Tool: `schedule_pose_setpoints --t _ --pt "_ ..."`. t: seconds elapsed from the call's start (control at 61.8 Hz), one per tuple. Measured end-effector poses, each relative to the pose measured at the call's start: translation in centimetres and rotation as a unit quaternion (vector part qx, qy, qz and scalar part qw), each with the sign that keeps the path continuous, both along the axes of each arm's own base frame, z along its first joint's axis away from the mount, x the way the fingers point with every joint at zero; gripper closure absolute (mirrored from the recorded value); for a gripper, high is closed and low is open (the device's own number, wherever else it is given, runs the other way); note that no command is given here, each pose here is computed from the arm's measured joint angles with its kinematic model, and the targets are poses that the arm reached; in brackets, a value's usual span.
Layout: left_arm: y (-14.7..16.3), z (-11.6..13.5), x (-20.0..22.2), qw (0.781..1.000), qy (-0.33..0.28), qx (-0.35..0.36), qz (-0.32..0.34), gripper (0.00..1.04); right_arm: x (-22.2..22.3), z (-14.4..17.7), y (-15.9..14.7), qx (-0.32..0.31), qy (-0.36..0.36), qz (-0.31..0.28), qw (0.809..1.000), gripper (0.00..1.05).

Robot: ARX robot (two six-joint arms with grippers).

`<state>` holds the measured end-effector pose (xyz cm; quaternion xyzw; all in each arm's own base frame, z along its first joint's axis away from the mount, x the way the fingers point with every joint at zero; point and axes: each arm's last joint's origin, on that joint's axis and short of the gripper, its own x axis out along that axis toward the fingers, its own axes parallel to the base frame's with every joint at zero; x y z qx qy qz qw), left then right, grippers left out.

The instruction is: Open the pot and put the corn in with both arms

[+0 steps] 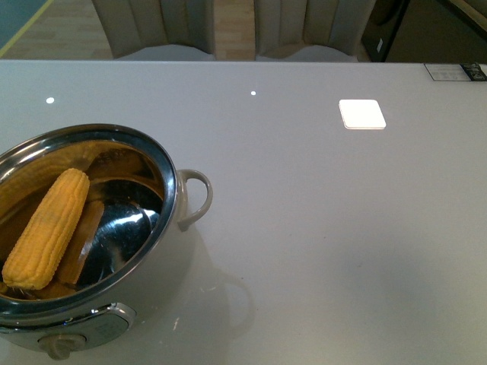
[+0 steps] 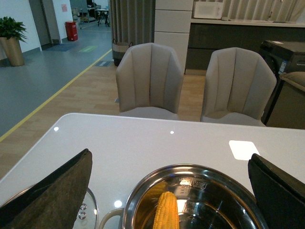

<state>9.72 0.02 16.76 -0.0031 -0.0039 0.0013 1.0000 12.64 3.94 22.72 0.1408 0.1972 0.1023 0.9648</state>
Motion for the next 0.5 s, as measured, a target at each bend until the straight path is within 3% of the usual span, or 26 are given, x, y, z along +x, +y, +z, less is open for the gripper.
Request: schedule_pose_setpoints --t 0.065,0.162,0.291,0.404,0.501 --pt "0.0 0.0 0.0 1.000 0.000 0.000 0.000 0.07 0.0 -0.8 -0.2 -0.056 -0.106 -0.061 0.991 0.22" --pt "0.0 0.0 0.0 1.000 0.000 0.000 0.000 0.07 -0.4 -1.3 -1.0 -0.094 -0.182 -0.103 0.973 0.38" --pt "0.0 0.0 0.0 1.000 0.000 0.000 0.000 0.07 -0.8 -2.2 -1.7 -0.121 -0.196 -0.099 0.968 0.60" --pt "0.0 0.0 0.0 1.000 0.000 0.000 0.000 0.07 -1.1 -3.4 -2.4 -0.132 -0.194 -0.099 0.967 0.89" --pt "0.0 0.0 0.0 1.000 0.000 0.000 0.000 0.07 -1.3 -3.8 -2.7 -0.137 -0.196 -0.098 0.966 1.03"
